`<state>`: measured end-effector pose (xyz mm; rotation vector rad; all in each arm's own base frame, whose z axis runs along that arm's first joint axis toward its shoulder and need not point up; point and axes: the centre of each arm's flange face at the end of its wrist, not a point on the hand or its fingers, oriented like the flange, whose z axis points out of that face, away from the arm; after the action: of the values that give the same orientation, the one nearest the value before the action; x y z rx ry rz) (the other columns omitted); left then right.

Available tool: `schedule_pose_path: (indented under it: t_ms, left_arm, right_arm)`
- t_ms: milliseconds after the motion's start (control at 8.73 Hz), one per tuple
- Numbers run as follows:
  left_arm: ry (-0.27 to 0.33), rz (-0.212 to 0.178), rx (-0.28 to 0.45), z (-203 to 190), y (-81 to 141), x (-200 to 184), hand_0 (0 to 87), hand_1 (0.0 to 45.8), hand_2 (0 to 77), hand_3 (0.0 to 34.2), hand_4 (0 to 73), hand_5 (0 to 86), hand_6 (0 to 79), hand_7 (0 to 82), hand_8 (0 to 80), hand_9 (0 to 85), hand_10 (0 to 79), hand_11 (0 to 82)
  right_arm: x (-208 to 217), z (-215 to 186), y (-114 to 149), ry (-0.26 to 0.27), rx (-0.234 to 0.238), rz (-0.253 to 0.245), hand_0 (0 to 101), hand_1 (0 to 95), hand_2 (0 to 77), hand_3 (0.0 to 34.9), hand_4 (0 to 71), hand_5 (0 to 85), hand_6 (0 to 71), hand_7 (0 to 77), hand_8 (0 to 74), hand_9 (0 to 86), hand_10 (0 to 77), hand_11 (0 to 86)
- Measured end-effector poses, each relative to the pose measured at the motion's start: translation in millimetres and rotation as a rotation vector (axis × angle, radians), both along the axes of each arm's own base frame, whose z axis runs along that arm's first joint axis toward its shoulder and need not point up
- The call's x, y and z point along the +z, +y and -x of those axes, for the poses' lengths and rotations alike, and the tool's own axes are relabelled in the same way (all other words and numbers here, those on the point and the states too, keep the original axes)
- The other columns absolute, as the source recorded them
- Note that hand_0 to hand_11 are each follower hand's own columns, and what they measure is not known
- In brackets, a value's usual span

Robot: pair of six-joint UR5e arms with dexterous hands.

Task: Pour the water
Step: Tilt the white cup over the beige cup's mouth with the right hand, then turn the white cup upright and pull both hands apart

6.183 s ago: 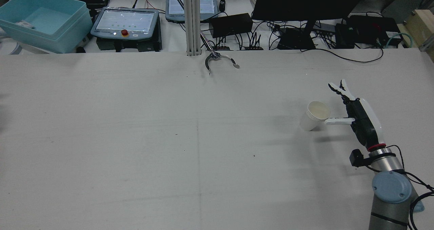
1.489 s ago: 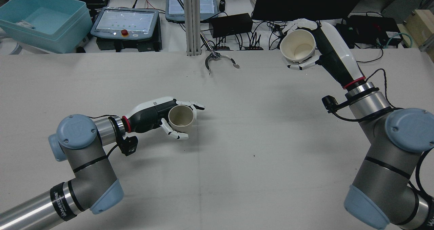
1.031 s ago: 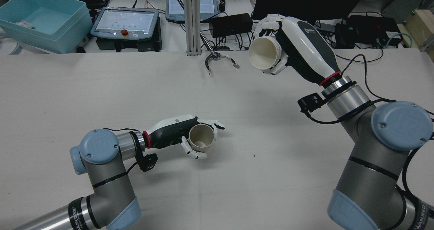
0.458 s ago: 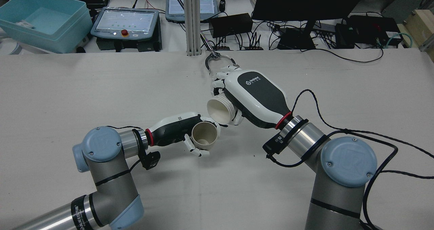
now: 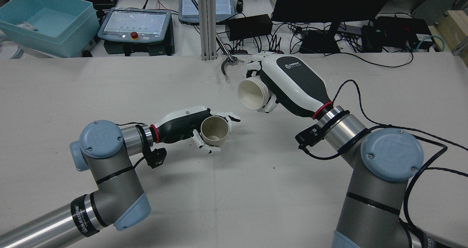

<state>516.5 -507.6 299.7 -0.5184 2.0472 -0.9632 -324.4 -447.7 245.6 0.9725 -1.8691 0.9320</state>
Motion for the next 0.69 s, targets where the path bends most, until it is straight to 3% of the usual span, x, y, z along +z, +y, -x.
schedule_pose_path:
  t_ms: [229, 344, 687]
  left_arm:
    - [-0.015, 0.001, -0.090, 66.5, -56.5, 8.0, 62.3, 22.9, 36.5, 0.0, 34.9, 51.3, 6.5, 20.2, 3.8, 5.5, 10.9, 19.1]
    - [-0.032, 0.025, -0.138, 105.1, -79.5, 30.7, 60.5, 22.9, 36.5, 0.0, 35.5, 51.3, 6.5, 21.3, 1.6, 4.9, 10.9, 19.1]
    - [-0.087, 0.167, -0.289, 231.1, -111.1, 146.6, 60.1, 22.4, 37.1, 0.0, 35.5, 51.3, 6.0, 21.3, 2.7, 5.5, 10.9, 16.9]
  right_arm:
    - [22.3, -64.2, -40.5, -0.191, 0.089, 0.103, 61, 11.5, 48.0, 0.0, 24.5, 51.3, 32.7, 34.9, 33.3, 44.7, 12.0, 20.7]
    - [43.9, -91.6, -60.0, -0.280, 0.120, 0.161, 61, 11.5, 48.0, 0.0, 24.5, 51.3, 32.7, 34.9, 33.3, 44.7, 12.0, 20.7]
    - [151.7, -107.2, -99.2, -0.584, 0.105, 0.392, 62, 11.5, 48.0, 0.0, 25.1, 50.7, 31.6, 32.7, 33.3, 44.7, 12.0, 20.7]
